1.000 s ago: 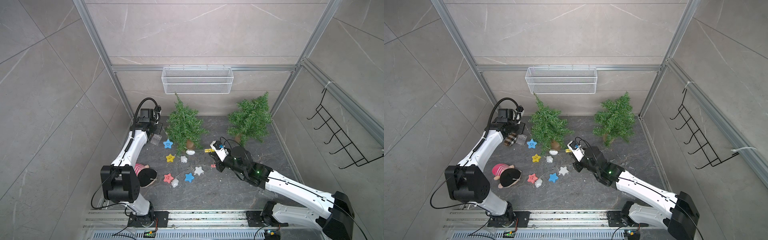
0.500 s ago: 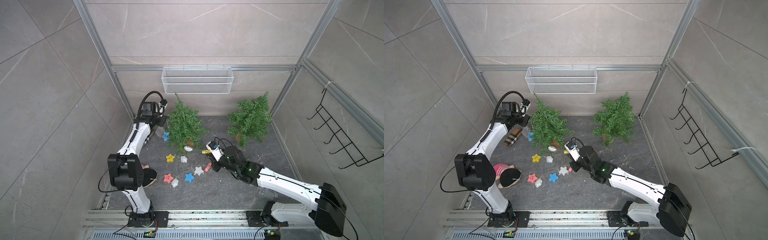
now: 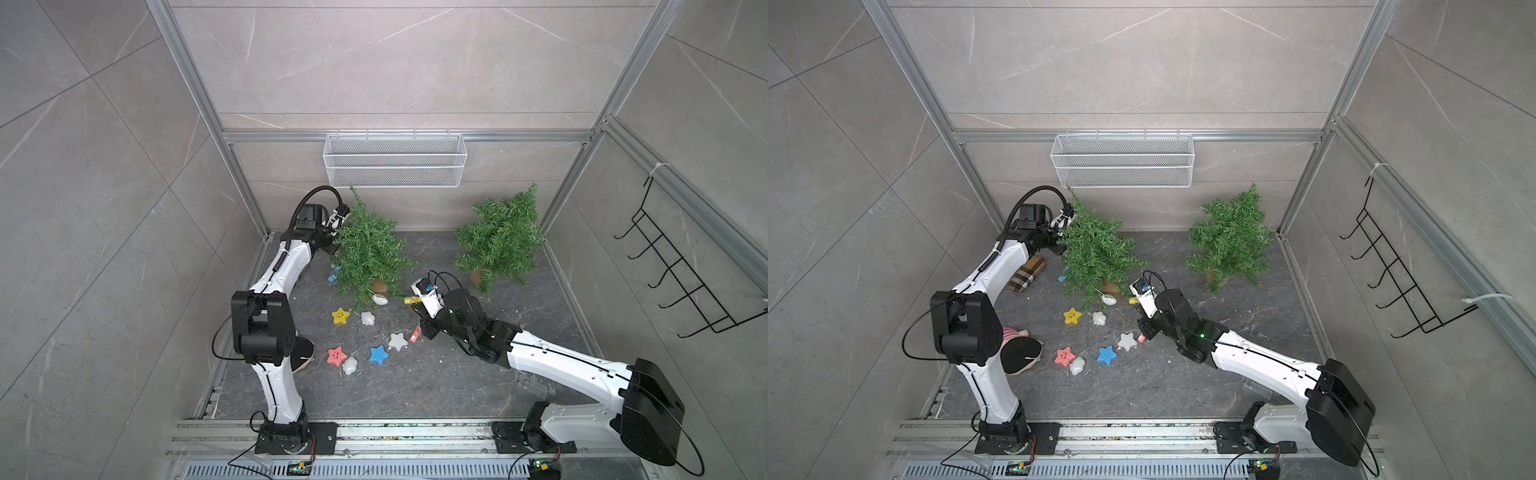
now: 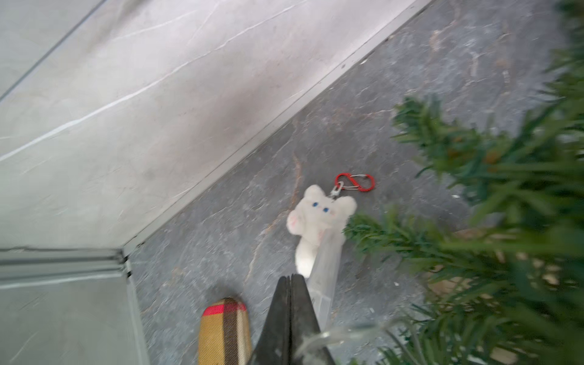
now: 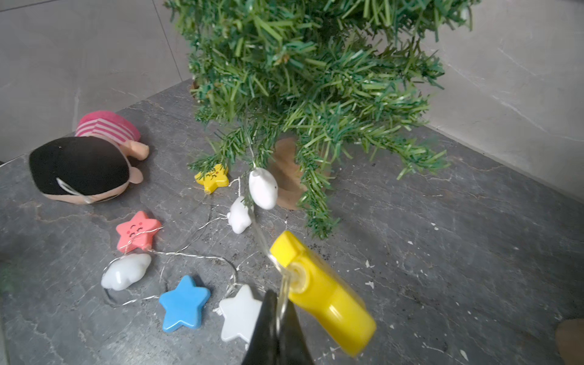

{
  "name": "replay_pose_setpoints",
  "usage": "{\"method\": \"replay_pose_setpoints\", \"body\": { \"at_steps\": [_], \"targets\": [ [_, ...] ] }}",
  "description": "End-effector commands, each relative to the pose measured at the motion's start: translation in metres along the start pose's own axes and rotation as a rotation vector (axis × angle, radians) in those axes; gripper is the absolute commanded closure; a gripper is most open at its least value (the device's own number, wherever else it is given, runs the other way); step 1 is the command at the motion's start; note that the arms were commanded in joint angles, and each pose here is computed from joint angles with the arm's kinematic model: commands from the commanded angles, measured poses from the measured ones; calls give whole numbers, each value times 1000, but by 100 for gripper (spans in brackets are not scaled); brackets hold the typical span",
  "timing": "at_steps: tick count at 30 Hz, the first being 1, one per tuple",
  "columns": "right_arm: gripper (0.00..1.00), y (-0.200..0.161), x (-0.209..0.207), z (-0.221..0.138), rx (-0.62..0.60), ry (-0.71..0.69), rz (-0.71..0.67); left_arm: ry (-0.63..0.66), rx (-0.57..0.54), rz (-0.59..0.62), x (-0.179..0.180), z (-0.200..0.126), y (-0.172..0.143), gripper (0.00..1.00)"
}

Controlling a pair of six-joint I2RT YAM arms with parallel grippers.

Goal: Wrap string light around the christmas tree
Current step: Wrap the light string around the Christmas tree.

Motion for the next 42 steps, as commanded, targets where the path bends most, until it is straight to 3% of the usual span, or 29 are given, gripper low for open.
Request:
{"method": "replay_pose_setpoints", "body": {
  "at_steps": [1,9,14,23,28,32,37,42],
  "targets": [
    [100,20,-12,2,-52,-80,52,-52,-35,-28,-8,-7,8,91],
    [100,48,-18,14,-97,-78,106,-39,-28,-53,-2,-26,11,67],
    [100,72,-23,24,-124,-97,99,48,29,-150,17,-42,-3,55],
    [100,100,-25,25,-159,-90,7,122,24,-254,12,-84,-14,54],
    [100,118,-36,42,-152,-186,-62,138,0,-285,8,-97,-13,54],
    [100,98,-45,71,-100,-236,-115,142,-25,-283,3,-108,-12,54],
    [100,72,-41,87,-63,-161,-59,144,-53,-296,-2,-121,-11,54],
    [68,64,-44,82,-10,-114,-23,160,-81,-317,-2,-137,-6,54]
  ]
}}
Point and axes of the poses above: each gripper's point midway between its finger pads, its own z axis out along the fingers, its own x axis along the line the jaws close on, y = z × x, the point moved 7 cm from there along -z, back along the fingers, and after that the axes turned 10 degrees about z, right-handed, at the moved point
